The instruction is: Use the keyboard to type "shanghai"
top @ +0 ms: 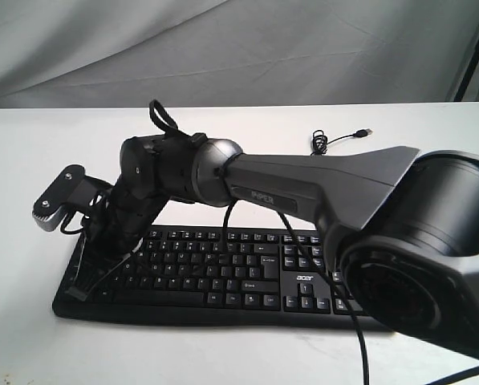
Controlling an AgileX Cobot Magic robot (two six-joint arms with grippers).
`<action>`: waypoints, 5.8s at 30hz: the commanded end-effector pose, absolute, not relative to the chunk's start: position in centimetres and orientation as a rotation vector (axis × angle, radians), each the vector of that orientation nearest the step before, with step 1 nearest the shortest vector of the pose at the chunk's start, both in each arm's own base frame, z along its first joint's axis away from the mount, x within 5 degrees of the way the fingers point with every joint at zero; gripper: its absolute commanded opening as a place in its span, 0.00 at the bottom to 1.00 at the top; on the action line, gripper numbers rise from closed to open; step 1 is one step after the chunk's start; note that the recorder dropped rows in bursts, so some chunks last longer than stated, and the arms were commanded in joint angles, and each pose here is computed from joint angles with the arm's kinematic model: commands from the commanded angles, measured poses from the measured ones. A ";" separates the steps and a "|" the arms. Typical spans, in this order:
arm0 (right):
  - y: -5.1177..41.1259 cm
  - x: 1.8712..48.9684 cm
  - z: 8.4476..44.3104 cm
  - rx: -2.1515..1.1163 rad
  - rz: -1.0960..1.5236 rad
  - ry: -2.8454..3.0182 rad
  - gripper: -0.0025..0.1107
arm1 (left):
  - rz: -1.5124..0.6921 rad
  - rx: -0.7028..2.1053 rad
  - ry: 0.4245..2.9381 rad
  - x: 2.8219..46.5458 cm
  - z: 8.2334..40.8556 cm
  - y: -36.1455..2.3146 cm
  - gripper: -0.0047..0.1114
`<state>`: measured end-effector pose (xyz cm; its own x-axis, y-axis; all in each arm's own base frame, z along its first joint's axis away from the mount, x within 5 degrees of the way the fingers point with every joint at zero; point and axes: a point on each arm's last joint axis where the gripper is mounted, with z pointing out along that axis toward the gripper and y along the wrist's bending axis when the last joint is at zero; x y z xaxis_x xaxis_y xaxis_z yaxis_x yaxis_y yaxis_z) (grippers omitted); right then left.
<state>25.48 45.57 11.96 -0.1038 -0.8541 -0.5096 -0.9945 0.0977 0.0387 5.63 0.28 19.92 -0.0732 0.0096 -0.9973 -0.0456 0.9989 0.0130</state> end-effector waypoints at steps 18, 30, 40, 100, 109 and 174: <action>40.2 24.9 16.7 -1.715 0.414 2.045 0.02 | 0.039 -0.024 1.637 5.6 19.9 0.2 0.04; 37.1 23.5 14.7 -1.627 0.420 2.145 0.02 | 0.039 -0.024 1.637 5.6 19.9 0.2 0.04; 36.5 23.0 13.9 -1.638 0.416 2.196 0.02 | 0.039 -0.024 1.637 5.6 19.9 0.2 0.04; 38.8 24.7 13.7 -1.673 0.397 2.120 0.02 | 0.039 -0.024 1.637 5.6 19.9 0.2 0.04; 38.9 24.7 12.9 -1.678 0.399 2.141 0.02 | 0.039 -0.024 1.637 5.6 19.9 0.2 0.04; 37.9 24.9 14.7 -1.635 0.372 2.135 0.02 | 0.039 -0.024 1.637 5.6 19.9 0.2 0.04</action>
<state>24.66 37.85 12.96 -0.2378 -0.8675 -0.4368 -0.9630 0.2692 -0.0103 5.63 0.28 19.92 -0.0732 0.0096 -0.9973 -0.0456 0.9989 0.0130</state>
